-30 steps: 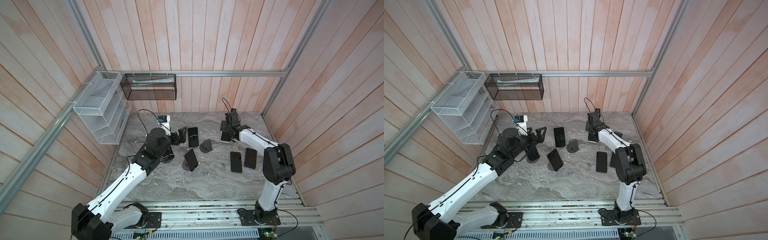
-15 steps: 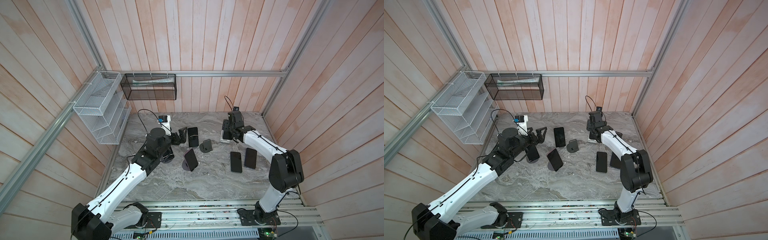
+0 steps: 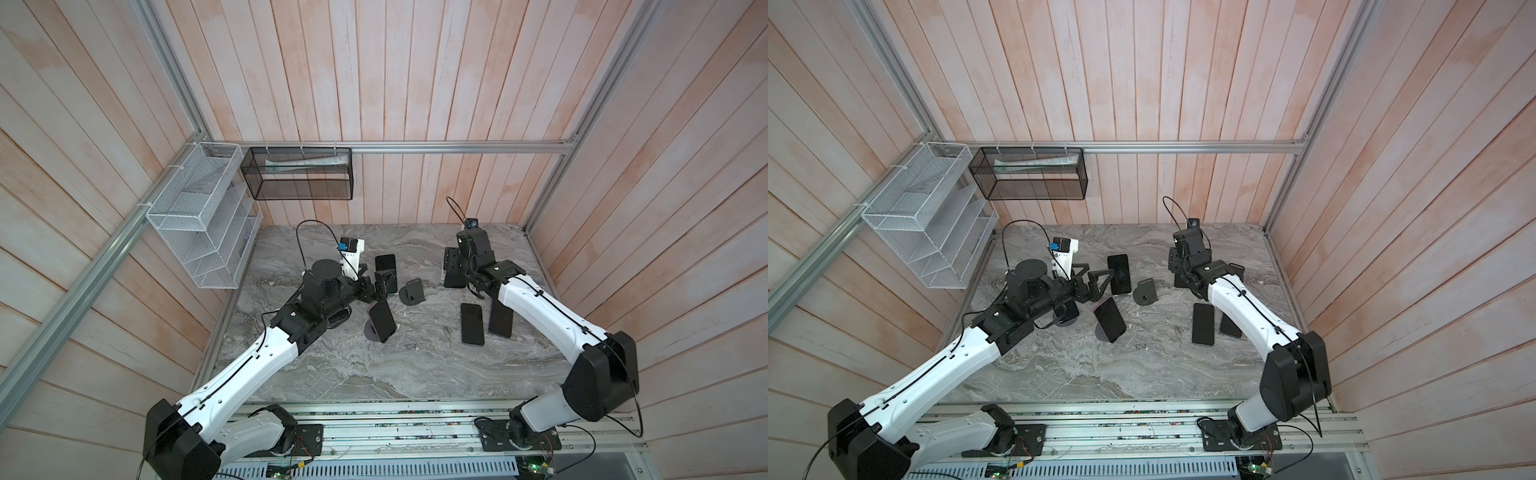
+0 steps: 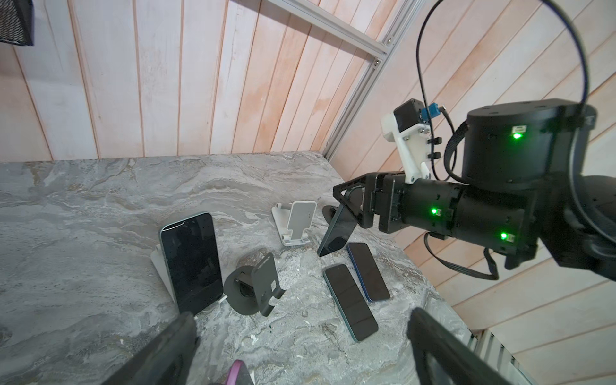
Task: Remove the phone from the phone stand
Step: 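Lift the phone up off the white stand with the right gripper, then lower the phone flat beside the green-edged phone and open the right gripper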
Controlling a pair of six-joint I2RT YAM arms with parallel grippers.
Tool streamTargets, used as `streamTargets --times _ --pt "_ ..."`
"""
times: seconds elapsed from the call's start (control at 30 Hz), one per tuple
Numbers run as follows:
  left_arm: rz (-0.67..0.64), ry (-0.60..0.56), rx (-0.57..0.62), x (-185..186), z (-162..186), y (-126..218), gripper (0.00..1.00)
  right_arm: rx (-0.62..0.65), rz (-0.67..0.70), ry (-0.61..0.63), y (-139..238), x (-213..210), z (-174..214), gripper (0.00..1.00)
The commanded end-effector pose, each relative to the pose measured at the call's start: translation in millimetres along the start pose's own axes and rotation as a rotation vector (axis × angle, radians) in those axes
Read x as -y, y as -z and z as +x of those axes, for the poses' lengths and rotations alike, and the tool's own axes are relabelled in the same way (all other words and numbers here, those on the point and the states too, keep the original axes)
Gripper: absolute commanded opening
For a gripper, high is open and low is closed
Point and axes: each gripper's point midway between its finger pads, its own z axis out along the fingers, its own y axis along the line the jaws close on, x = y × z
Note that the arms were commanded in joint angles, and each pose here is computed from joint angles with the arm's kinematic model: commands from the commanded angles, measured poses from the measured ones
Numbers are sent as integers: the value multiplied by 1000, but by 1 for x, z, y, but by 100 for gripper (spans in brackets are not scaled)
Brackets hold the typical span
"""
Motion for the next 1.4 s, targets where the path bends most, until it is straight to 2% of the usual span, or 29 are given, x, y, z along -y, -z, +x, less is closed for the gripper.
streamTargets --times 0.0,0.3,0.5,0.8,1.0,1.23,1.37 --pt "40 -29 18 13 -10 2 100 -63 -11 -18 17 -5 29 60" --pt "59 -18 6 17 -6 0 100 -231 -80 -20 34 -23 102 59" --pt "90 -3 -13 23 -1 -3 100 -298 -105 6 29 -27 128 59" --pt "205 27 -73 45 14 -9 100 -358 -120 25 8 -31 142 59" --pt "140 1 -44 36 7 -5 100 -392 -119 12 -8 -30 150 59" --pt "135 -2 -39 35 6 -4 100 -411 -104 9 -30 -28 157 59" --pt "135 1 -36 36 4 -3 100 -417 -39 27 -44 -18 166 59"
